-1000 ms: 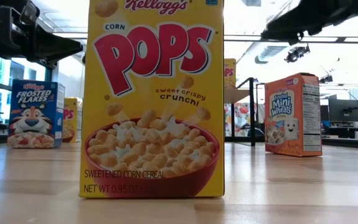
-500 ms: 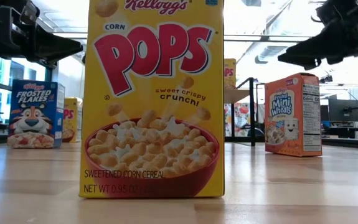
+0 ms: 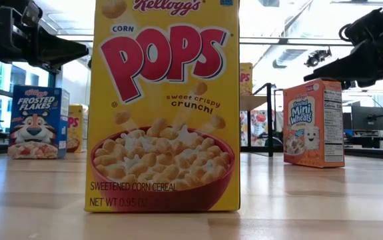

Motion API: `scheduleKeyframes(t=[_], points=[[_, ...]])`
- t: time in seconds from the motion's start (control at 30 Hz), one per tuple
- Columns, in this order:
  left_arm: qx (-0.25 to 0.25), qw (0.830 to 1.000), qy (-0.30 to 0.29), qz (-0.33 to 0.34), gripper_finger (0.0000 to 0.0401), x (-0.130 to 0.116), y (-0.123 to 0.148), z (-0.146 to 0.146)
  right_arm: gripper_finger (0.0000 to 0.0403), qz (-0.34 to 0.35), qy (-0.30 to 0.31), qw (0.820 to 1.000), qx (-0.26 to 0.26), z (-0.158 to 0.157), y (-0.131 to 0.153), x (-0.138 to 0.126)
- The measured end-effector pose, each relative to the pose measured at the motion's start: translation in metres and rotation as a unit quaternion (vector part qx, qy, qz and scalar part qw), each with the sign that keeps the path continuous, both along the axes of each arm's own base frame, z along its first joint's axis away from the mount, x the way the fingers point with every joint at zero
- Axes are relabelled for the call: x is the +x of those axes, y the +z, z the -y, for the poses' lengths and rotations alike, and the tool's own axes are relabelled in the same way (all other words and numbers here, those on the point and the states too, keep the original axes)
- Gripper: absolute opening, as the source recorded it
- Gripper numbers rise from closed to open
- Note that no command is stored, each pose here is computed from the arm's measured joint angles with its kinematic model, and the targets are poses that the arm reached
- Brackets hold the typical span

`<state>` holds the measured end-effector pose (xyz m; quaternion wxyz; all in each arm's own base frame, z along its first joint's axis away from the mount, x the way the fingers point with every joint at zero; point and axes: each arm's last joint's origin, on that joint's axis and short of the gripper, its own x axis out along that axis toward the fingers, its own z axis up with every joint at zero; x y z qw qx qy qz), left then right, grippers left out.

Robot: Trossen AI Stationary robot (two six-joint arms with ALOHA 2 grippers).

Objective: Stack cereal on shelf
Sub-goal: Put the middle left blue cereal box on the shelf

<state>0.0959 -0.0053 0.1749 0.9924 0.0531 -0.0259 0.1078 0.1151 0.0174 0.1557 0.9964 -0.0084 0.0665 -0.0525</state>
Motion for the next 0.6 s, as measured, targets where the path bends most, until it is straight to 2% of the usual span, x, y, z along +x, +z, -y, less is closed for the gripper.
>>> scheduleKeyframes(t=[0.33, 0.6], points=[[0.000, 1.000, 0.000, 0.000, 0.0072, 0.0000, 0.0000, 0.0000, 0.0197, -0.018, -0.005, 0.999, 0.034, 0.0001, -0.0043, -0.0006], [0.000, 1.000, 0.000, 0.000, 0.0072, 0.0000, 0.0000, 0.0000, 0.0197, -0.017, -0.006, 0.999, 0.041, 0.0001, -0.0043, -0.0006]])
